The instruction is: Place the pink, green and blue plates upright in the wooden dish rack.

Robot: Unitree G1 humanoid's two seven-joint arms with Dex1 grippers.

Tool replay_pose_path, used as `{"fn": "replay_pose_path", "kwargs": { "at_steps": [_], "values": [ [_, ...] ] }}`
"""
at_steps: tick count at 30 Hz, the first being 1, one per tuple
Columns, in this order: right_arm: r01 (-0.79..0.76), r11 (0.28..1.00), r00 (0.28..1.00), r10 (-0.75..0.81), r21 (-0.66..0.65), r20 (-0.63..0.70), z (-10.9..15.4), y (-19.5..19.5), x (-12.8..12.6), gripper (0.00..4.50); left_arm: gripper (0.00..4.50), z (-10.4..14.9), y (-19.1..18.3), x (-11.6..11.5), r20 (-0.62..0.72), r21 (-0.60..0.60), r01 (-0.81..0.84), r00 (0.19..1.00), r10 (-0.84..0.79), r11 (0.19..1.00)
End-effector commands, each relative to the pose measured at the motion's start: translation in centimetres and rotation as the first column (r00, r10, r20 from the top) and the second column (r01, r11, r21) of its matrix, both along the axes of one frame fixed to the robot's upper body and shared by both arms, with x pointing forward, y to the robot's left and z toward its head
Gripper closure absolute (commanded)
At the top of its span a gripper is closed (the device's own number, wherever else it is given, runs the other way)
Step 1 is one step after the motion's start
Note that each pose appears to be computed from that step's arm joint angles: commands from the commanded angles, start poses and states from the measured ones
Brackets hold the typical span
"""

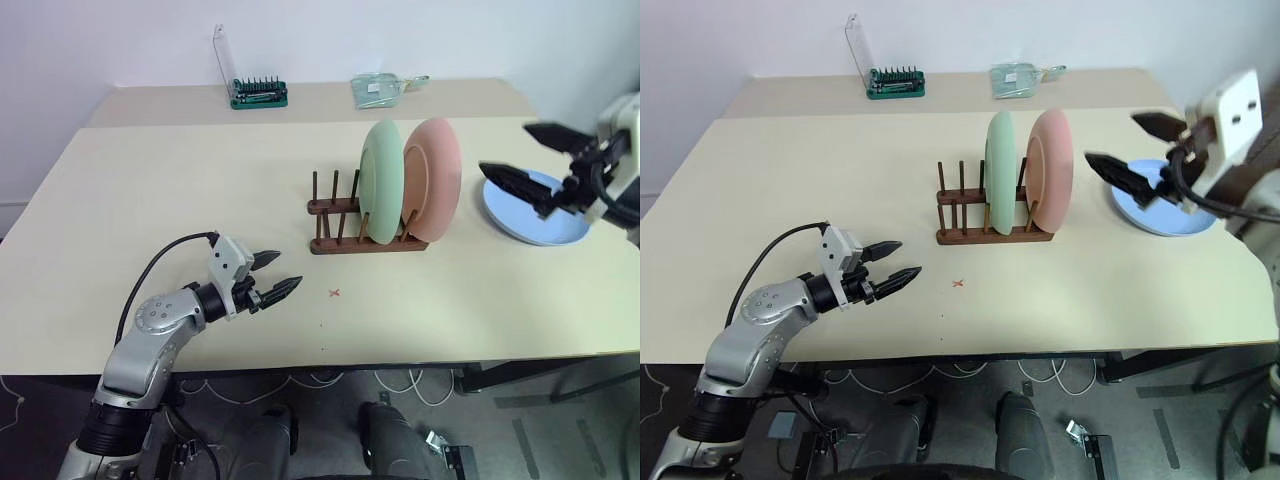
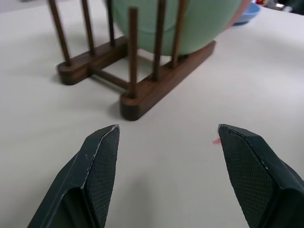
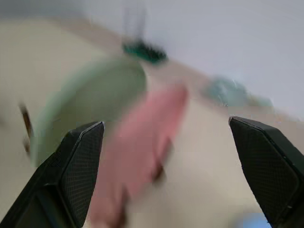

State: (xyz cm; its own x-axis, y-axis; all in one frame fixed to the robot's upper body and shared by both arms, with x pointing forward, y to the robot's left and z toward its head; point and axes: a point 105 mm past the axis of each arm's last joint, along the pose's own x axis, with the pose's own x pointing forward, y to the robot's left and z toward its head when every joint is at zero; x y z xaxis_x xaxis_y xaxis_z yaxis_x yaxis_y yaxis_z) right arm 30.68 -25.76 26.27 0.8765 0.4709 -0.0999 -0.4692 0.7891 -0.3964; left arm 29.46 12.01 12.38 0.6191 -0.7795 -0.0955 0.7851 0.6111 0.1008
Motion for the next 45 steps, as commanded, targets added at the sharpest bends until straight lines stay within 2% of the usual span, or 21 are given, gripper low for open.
{"fn": "replay_pose_path", "kwargs": {
  "at_steps": [1, 5, 9, 13, 16, 20, 22, 23, 25, 28, 29, 32, 33, 35, 37, 38, 39, 41, 42, 43, 45],
  "values": [
    [0.17, 0.943, 0.981, -0.191, -0.286, -0.045, -4.3, -3.9, 1.6, 0.21, 1.1, 0.4, -0.5, -0.3, 0.036, -0.002, 0.028, 0.999, -0.028, 1.0],
    [0.218, 0.841, 0.959, -0.279, -0.494, -0.052, -8.5, -6.4, 2.8, 0.21, 1.1, 0.1, -0.6, -0.6, 0.036, 0.0, 0.035, 0.999, -0.035, 0.999],
    [0.297, 0.799, 0.931, -0.364, -0.523, -0.027, -11.4, -8.7, 5.2, 0.21, 1.1, -0.2, -0.4, -0.6, 0.037, 0.003, 0.034, 0.999, -0.034, 0.999],
    [0.299, 0.739, 0.921, -0.389, -0.604, -0.02, -13.6, -10.0, 6.3, 0.21, 1.1, -0.3, -0.4, -0.2, 0.042, 0.007, 0.027, 0.999, -0.027, 1.0],
    [0.317, 0.709, 0.915, -0.404, -0.63, 0.004, -14.1, -10.7, 6.8, 1.11, 1.1, -0.2, -0.3, -0.1, 0.045, 0.009, 0.016, 0.999, -0.017, 1.0],
    [0.325, 0.728, 0.919, -0.395, -0.604, 0.019, -13.9, -10.5, 7.2, 3.12, 1.1, -0.1, -0.2, -0.1, 0.048, 0.012, 0.001, 0.999, -0.001, 1.0],
    [0.337, 0.716, 0.924, -0.376, -0.611, 0.068, -13.0, -10.3, 7.3, 4.18, 1.1, -0.4, 0.1, -0.2, 0.043, 0.016, -0.005, 0.999, 0.005, 1.0],
    [0.346, 0.715, 0.926, -0.365, -0.608, 0.098, -12.2, -10.1, 7.3, 4.44, 1.1, -0.5, 0.2, -0.3, 0.042, 0.017, -0.007, 0.999, 0.006, 1.0],
    [0.376, 0.721, 0.923, -0.348, -0.582, 0.165, -10.2, -9.8, 7.3, 4.44, 1.1, -0.6, 0.3, -0.4, 0.041, 0.018, -0.009, 0.999, 0.008, 1.0],
    [0.458, 0.739, 0.882, -0.307, -0.495, 0.358, -3.9, -8.5, 7.2, 4.44, 1.1, -0.7, 0.5, -0.4, 0.039, 0.023, -0.01, 0.999, 0.009, 1.0],
    [0.467, 0.746, 0.871, -0.295, -0.475, 0.392, -2.7, -8.0, 7.0, 4.44, 1.1, -0.8, 0.5, -0.4, 0.038, 0.025, -0.009, 0.999, 0.008, 1.0],
    [0.452, 0.829, 0.793, -0.204, -0.329, 0.574, 4.4, -3.6, 6.0, 4.44, 1.1, -1.0, 0.3, -0.2, 0.033, 0.027, 0.001, 0.999, -0.002, 1.0],
    [0.425, 0.866, 0.76, -0.182, -0.264, 0.623, 6.5, -2.2, 5.3, 4.44, 1.1, -1.1, 0.2, -0.2, 0.033, 0.025, 0.002, 0.999, -0.003, 1.0],
    [0.362, 0.914, 0.731, -0.157, -0.181, 0.664, 8.7, -0.4, 4.4, 4.44, 1.1, -1.1, 0.0, -0.1, 0.033, 0.023, 0.004, 0.999, -0.004, 1.0],
    [0.205, 0.976, 0.716, -0.098, -0.074, 0.691, 11.2, 2.3, 2.9, 4.44, 1.1, -1.1, -0.3, -0.2, 0.033, 0.023, 0.009, 0.999, -0.01, 1.0],
    [0.047, 0.999, 0.728, -0.049, 0.021, 0.683, 12.5, 4.4, 1.8, 4.44, 1.1, -1.0, -0.4, -0.2, 0.034, 0.023, 0.01, 0.999, -0.011, 1.0],
    [-0.169, 0.978, 0.748, 0.045, 0.124, 0.663, 13.4, 7.1, 0.3, 4.44, 1.1, -0.9, -0.5, -0.1, 0.036, 0.022, 0.009, 0.999, -0.01, 1.0],
    [-0.532, 0.812, 0.725, 0.292, 0.238, 0.624, 14.0, 12.6, -3.2, 4.44, 1.1, -0.5, -0.4, 0.1, 0.041, 0.022, -0.001, 0.999, 0.0, 1.0],
    [-0.639, 0.727, 0.693, 0.403, 0.251, 0.598, 13.5, 14.7, -4.8, 4.44, 1.1, -0.4, -0.2, 0.2, 0.043, 0.023, -0.01, 0.999, 0.009, 1.0],
    [-0.69, 0.676, 0.671, 0.463, 0.26, 0.579, 13.2, 15.8, -5.8, 4.44, 1.1, -0.3, 0.0, 0.3, 0.044, 0.024, -0.015, 0.999, 0.014, 1.0],
    [-0.723, 0.575, 0.681, 0.501, 0.384, 0.534, 12.3, 17.6, -6.0, 4.44, 1.1, 0.1, 0.8, 0.7, 0.049, 0.025, -0.05, 0.998, 0.048, 0.998]
  ]
}}
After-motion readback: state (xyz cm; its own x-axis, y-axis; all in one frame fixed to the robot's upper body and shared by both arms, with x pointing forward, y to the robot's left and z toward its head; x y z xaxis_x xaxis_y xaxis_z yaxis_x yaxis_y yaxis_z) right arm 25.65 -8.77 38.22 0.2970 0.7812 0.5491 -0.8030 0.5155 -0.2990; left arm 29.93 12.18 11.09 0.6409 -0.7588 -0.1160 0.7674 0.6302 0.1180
